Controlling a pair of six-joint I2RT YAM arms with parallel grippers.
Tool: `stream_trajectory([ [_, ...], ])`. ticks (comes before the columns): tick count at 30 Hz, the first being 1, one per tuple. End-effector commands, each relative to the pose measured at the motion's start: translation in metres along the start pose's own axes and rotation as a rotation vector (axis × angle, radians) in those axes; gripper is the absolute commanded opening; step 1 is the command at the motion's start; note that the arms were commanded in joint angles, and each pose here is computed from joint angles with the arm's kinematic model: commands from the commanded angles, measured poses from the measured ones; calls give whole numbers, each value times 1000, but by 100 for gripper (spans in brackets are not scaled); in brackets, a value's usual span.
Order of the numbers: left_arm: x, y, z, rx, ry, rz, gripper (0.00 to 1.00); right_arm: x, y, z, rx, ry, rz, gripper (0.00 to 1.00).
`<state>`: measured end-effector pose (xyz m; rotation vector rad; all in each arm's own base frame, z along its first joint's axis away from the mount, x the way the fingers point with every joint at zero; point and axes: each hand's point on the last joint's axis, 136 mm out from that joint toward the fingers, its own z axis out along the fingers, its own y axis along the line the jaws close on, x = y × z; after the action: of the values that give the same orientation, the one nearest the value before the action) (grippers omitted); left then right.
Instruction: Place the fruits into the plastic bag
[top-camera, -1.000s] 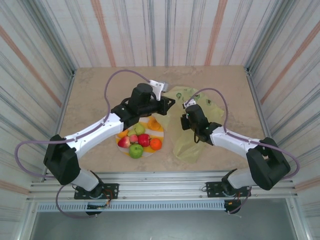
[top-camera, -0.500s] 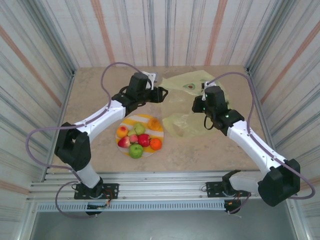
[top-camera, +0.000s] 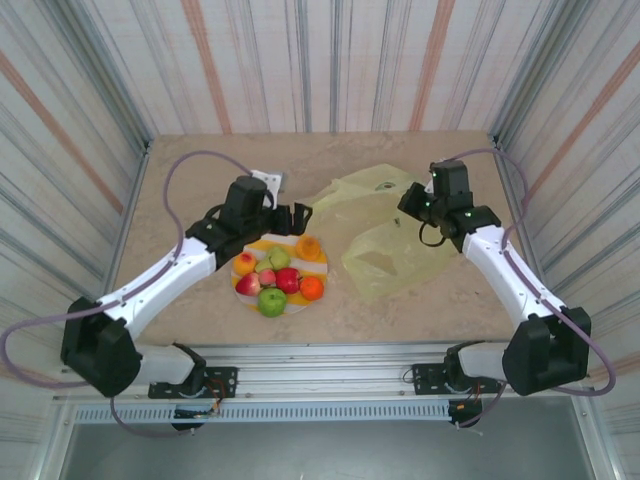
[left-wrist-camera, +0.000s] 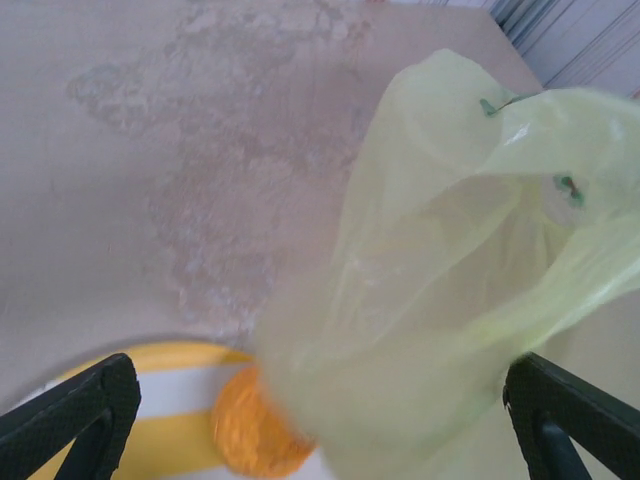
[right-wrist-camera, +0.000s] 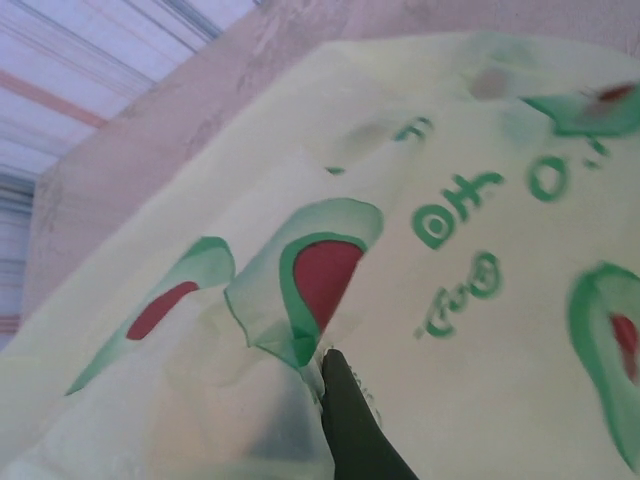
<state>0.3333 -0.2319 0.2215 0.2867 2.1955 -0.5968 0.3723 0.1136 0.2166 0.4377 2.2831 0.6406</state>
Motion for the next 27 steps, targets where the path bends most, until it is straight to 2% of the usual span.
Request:
stream_trajectory([
  [1, 14, -3, -14, 32, -4, 18, 99, -1, 6, -6, -39, 68, 18, 0],
  [10, 8, -26, -37, 129, -36, 84, 98, -2, -1, -4, -26, 172, -21, 0],
  [15, 21, -29, -35, 128, 20, 119, 96, -3, -11, -3, 29, 243, -67, 0],
  [24, 59, -25, -25, -6, 147, 315, 95, 4, -16, 15, 11, 259, -26, 0],
  [27, 70, -29, -14, -2, 208, 346, 95, 4, -19, 22, 14, 268, -18, 0],
])
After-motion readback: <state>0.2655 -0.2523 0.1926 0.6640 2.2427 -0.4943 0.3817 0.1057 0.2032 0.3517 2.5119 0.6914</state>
